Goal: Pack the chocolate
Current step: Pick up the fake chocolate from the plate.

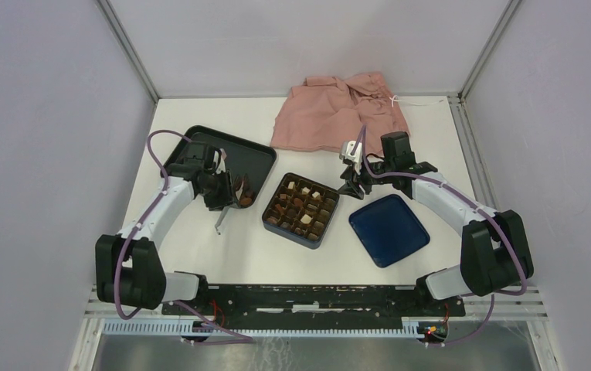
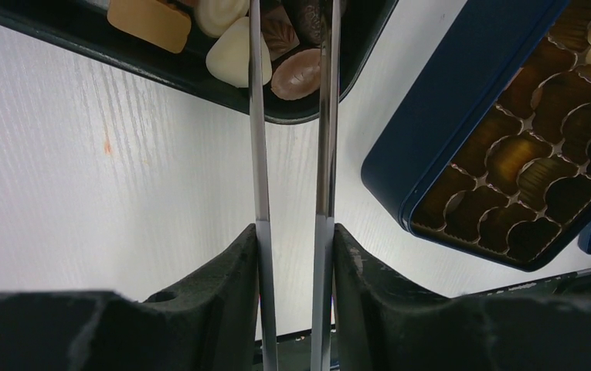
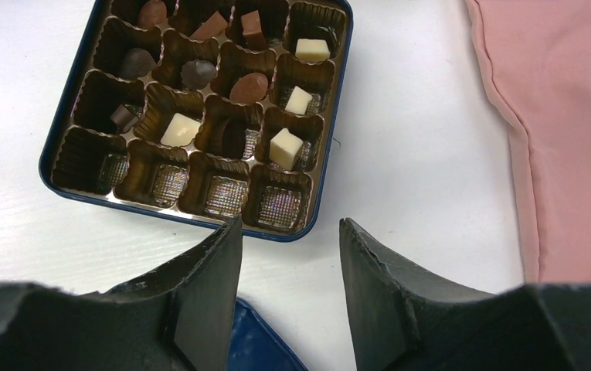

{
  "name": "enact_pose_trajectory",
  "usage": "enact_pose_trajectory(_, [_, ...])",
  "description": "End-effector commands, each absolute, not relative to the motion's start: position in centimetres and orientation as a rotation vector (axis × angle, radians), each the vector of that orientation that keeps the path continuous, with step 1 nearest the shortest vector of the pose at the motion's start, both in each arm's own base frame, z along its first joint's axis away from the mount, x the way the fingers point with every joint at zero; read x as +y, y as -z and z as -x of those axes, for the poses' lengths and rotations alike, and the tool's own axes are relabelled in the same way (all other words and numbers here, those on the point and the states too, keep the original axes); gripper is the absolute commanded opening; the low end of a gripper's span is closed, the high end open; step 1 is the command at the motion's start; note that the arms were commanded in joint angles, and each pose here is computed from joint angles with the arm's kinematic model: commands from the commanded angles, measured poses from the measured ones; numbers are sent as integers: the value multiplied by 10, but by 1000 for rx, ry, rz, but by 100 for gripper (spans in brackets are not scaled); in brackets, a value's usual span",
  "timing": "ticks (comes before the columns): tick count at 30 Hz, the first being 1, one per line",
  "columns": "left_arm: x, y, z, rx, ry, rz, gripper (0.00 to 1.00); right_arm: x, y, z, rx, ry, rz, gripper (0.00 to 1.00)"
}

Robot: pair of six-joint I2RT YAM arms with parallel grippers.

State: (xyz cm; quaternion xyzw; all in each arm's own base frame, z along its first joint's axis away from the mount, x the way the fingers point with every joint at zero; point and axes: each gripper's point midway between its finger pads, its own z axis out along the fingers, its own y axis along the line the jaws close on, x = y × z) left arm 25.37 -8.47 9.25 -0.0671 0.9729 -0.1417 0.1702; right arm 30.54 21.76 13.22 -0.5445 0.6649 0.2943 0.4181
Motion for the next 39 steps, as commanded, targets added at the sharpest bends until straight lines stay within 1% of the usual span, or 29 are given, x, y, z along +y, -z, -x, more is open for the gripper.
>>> enact_pose_trajectory(1, [-87, -99, -268, 2712, 421, 214, 25, 224, -158, -314, 1571, -727, 1377, 55])
enact_pose_trajectory(3, [-89, -104, -269, 2700, 433, 208, 13, 224, -158, -314, 1571, -727, 1377, 55])
enact_pose_trajectory(4, [-90, -108, -270, 2693, 442, 203, 9, 224, -158, -314, 1571, -726, 1377, 55])
enact_pose_trajectory(5, [-91, -112, -271, 2683, 450, 200, 6, 224, -158, -314, 1572, -728, 1377, 55])
enact_pose_trajectory(7, [-92, -124, -272, 2653, 461, 191, 3, 224, -158, -313, 1571, -729, 1378, 55])
enact_pose_trajectory(12, [-100, -157, -271, 2552, 539, 143, 2, 224, -159, -313, 1566, -756, 1371, 55])
enact_pose_trajectory(19, [-113, -180, -258, 2477, 660, 96, 2, 220, -164, -314, 1561, -775, 1343, 55])
enact_pose_trajectory(27, [-161, -224, -228, 2300, 1069, -103, 2, 200, -172, -327, 1576, -720, 1266, 55])
enact_pose_trajectory(32, [-194, -237, -209, 2221, 1186, -194, 2, 183, -172, -343, 1618, -652, 1186, 55])
enact_pose_trajectory(35, [-221, -235, -200, 2219, 1176, -263, 2, 175, -170, -348, 1647, -637, 1146, 55])
enact_pose_trajectory(39, [-253, -225, -196, 2272, 1090, -340, 2, 170, -167, -352, 1664, -632, 1123, 55])
